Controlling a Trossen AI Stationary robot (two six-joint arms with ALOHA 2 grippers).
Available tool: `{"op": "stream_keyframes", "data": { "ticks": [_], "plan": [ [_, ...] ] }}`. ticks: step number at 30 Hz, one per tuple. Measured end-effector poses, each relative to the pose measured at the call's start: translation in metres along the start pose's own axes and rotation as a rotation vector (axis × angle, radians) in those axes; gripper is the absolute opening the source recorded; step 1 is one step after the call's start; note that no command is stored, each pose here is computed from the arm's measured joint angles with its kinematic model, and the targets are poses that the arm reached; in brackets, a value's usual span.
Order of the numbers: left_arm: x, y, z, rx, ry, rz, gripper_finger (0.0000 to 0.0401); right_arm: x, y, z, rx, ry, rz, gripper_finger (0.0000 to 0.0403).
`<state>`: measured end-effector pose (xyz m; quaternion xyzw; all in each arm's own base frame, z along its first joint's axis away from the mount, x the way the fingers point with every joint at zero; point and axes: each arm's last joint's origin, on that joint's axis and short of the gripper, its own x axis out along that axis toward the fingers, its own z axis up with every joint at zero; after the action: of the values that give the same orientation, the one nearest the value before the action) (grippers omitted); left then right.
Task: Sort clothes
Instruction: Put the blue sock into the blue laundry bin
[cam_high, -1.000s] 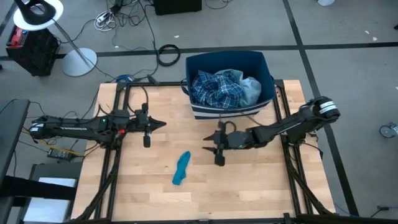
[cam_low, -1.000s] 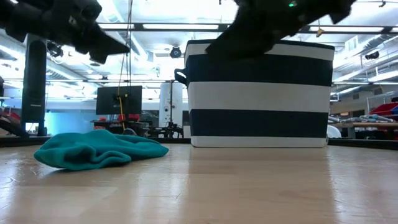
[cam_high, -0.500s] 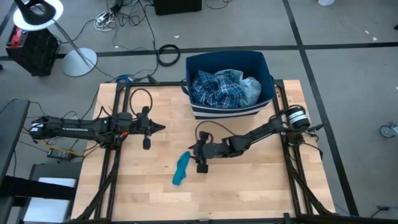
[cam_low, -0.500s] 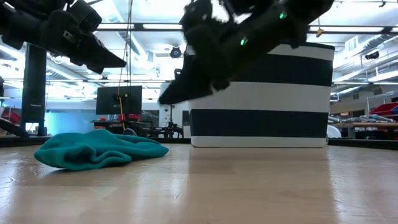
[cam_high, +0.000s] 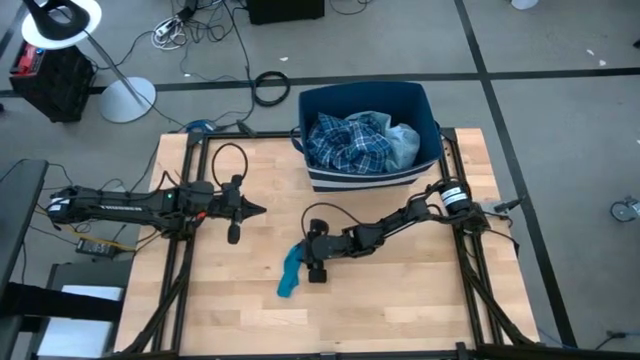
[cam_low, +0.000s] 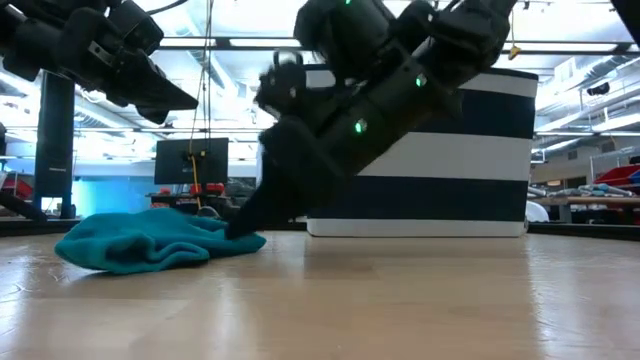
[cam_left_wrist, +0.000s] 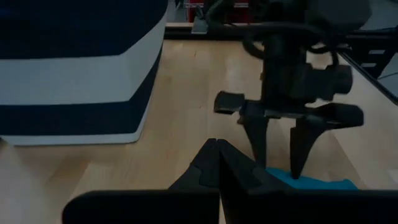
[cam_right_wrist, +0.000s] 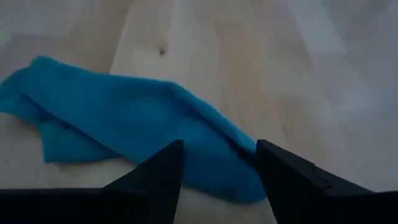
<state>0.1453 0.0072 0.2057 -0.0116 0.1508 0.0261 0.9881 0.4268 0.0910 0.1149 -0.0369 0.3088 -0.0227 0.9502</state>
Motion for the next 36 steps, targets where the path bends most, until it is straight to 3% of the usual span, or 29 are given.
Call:
{"op": "stream_keyframes", "data": {
  "ticks": [8,11,16,24,30,36],
  "plan": [
    [0.000,0.000,0.000,-0.010,0.002,-0.001,0.0000,0.013,-0.010,-0.010,0.098,0.022,0.040,0.0189],
    [0.000,0.000,0.000,-0.011,0.004,-0.003,0.0000,0.013,-0.011,-0.009,0.100,0.021,0.042,0.0138],
    [0.000,0.000,-0.001,-0.013,0.007,-0.003,0.0000,0.012,-0.011,-0.009,0.068,0.015,0.049,0.0019],
    [0.000,0.000,-0.001,-0.013,0.011,-0.003,0.0000,-0.004,-0.013,0.004,0.065,0.028,0.052,0.0012],
    [0.000,0.000,-0.001,-0.014,0.013,-0.003,0.0000,-0.047,-0.022,0.038,0.043,0.005,-0.023,0.0013],
    [0.000,0.000,-0.002,-0.014,0.016,-0.002,0.0000,-0.108,-0.032,0.079,0.008,-0.109,-0.131,0.0007]
  ]
}}
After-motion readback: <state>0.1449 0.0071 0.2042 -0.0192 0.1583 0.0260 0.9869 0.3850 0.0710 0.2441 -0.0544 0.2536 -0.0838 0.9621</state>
